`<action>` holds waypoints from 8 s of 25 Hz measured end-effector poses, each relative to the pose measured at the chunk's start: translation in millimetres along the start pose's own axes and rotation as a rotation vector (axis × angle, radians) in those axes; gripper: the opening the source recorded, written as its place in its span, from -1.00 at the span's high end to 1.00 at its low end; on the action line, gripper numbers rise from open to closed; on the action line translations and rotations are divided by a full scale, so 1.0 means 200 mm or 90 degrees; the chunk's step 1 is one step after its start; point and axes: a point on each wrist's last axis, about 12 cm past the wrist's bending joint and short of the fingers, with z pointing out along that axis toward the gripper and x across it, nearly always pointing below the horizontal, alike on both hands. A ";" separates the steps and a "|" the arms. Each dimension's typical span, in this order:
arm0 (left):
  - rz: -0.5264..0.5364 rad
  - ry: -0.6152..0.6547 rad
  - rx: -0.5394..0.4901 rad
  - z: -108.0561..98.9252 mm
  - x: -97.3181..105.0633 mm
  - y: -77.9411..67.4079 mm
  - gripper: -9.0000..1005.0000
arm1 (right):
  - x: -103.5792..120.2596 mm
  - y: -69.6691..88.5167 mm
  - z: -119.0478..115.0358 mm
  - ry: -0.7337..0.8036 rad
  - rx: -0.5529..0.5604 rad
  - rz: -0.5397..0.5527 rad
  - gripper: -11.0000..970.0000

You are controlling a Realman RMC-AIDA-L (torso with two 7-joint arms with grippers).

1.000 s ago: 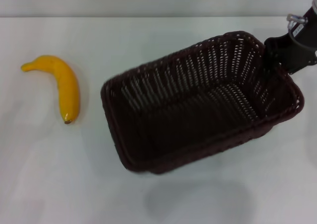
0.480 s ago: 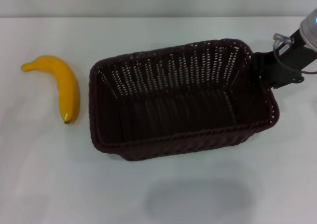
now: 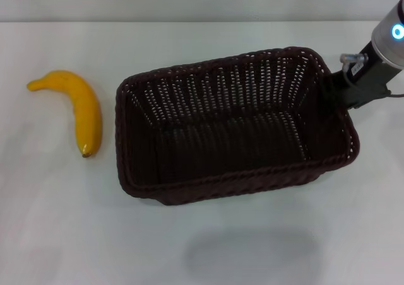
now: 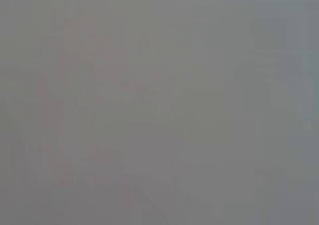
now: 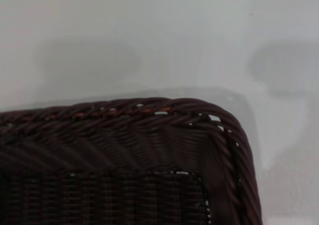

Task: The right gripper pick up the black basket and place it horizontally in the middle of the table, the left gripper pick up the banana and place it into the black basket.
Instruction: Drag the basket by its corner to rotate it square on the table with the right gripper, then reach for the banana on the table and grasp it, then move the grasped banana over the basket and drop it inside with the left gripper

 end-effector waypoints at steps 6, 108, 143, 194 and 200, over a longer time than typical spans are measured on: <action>-0.006 0.005 -0.004 -0.02 0.00 0.00 -0.74 | 0.02 0.06 0.02 0.014 0.047 -0.050 0.62; -0.393 1.115 0.027 1.28 -0.12 -0.42 -0.75 | 0.35 -1.05 -0.16 -0.688 0.486 -0.229 0.06; -0.247 1.129 0.072 1.21 0.15 -0.80 -0.70 | 0.40 -1.09 -0.04 -0.728 0.521 -0.251 0.06; -0.016 1.023 0.835 1.28 -0.67 -1.79 -0.16 | 0.34 -0.94 -0.05 -0.767 0.471 -0.276 0.06; -0.047 1.024 0.803 1.26 -0.66 -1.71 -0.20 | 0.35 -0.94 -0.05 -0.766 0.470 -0.275 0.06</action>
